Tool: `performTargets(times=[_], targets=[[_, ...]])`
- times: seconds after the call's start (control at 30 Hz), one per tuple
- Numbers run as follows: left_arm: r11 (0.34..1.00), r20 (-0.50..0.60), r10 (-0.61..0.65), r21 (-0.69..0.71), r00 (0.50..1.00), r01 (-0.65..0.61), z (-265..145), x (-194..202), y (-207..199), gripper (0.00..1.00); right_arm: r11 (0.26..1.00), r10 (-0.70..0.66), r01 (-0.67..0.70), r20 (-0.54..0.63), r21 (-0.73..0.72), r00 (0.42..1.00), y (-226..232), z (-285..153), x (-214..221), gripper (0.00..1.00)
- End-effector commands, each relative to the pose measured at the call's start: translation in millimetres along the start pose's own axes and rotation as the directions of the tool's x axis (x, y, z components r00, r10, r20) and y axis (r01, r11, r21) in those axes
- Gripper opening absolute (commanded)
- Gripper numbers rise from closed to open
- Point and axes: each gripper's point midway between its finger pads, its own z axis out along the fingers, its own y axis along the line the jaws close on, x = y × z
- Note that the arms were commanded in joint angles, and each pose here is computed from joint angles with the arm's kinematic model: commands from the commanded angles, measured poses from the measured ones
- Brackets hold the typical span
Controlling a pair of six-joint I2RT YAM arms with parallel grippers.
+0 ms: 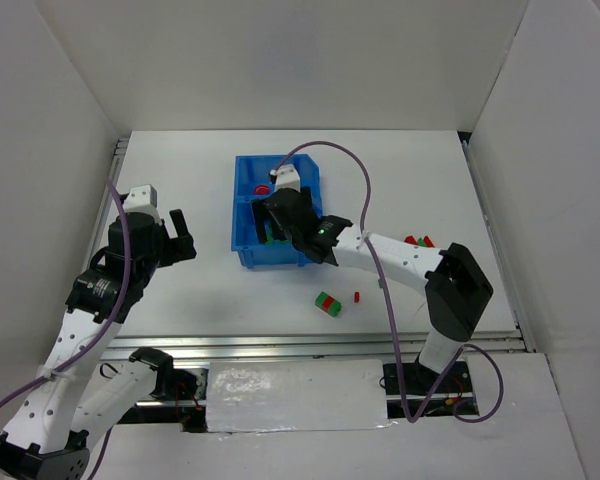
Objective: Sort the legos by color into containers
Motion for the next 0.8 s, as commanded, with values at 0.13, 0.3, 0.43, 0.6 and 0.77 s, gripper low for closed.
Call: performTargets(times=[0.13,0.3,0.43,0.6,0.77], targets=[[1.000,0.044,-0.002,0.006,0.999,0.002,-2,-10,0,0.99,0.992,0.100,-0.103,0.048,0.071,0.994,-21,-36,-42,1.00],[1.000,0.047,0.000,0.023,0.999,-0.001,-4,-11,-3,0.99,0.943,0.286,-0.290,0.047,0.167,0.957,-94,-85,-8,1.00],[1.000,0.042,0.002,0.029,0.999,-0.004,-3,-10,-4,1.00,0.878,0.406,-0.390,-0.002,0.278,0.914,-164,-97,60,0.89],[1.000,0.059,-0.008,0.023,0.998,0.006,-7,-13,-1,0.99,0.801,0.533,-0.492,-0.034,0.340,0.845,-200,-103,108,0.80],[0.999,0.067,-0.009,0.036,0.998,0.007,-10,-14,-3,1.00,0.719,0.626,-0.497,-0.141,0.485,0.767,-222,-93,171,0.76]])
